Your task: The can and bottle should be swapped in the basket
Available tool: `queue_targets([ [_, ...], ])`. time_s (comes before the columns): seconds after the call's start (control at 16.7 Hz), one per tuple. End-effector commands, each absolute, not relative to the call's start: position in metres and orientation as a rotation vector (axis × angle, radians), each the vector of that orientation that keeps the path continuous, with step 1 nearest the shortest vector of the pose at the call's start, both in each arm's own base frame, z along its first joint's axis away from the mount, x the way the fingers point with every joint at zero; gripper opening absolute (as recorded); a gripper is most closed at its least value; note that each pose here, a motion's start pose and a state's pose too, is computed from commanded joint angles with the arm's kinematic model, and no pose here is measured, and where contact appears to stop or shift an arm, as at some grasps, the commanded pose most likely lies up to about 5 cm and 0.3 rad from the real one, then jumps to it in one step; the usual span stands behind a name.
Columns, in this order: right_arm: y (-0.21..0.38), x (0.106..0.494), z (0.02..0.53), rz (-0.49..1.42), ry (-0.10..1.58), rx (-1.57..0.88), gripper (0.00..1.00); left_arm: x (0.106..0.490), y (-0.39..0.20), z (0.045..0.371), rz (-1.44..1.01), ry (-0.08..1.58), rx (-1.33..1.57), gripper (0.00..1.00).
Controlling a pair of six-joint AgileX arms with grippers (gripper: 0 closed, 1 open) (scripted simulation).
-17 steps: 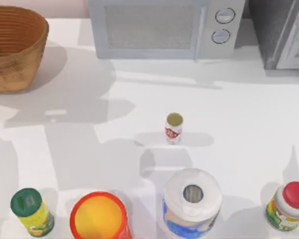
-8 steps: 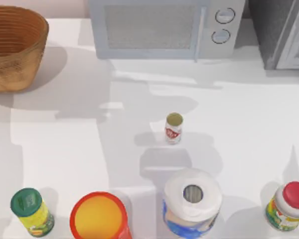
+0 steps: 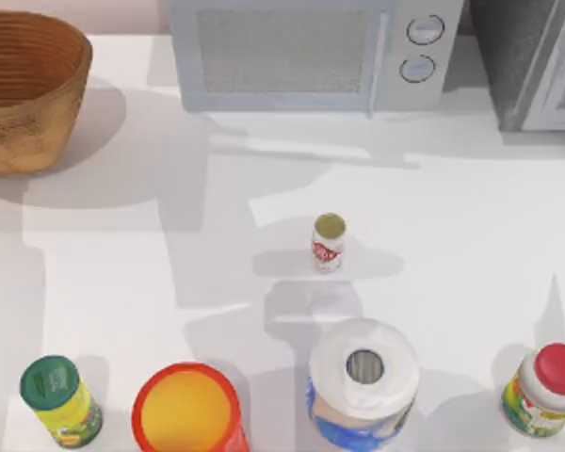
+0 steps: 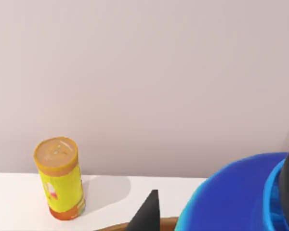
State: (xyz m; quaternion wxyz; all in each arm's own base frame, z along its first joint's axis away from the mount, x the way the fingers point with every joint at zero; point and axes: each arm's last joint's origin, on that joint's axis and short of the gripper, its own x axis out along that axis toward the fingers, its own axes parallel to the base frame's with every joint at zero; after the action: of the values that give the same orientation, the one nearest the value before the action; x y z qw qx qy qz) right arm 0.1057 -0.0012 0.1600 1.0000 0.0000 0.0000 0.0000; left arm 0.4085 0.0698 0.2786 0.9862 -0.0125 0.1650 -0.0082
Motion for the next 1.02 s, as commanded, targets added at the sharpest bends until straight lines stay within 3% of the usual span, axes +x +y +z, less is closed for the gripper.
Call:
queue_targets([
  [0.36,-0.0012,0.1057,0.16,0.0,0.0,0.0,1.0,0.4211,0.0673,0.2669,-0.016,0.325,-0.025,0.0],
  [1.02,-0.0012,0.1057,0.16,0.0,0.0,0.0,1.0,0.4211,0.0673,0.2669,-0.016,0.325,-0.025,0.83],
])
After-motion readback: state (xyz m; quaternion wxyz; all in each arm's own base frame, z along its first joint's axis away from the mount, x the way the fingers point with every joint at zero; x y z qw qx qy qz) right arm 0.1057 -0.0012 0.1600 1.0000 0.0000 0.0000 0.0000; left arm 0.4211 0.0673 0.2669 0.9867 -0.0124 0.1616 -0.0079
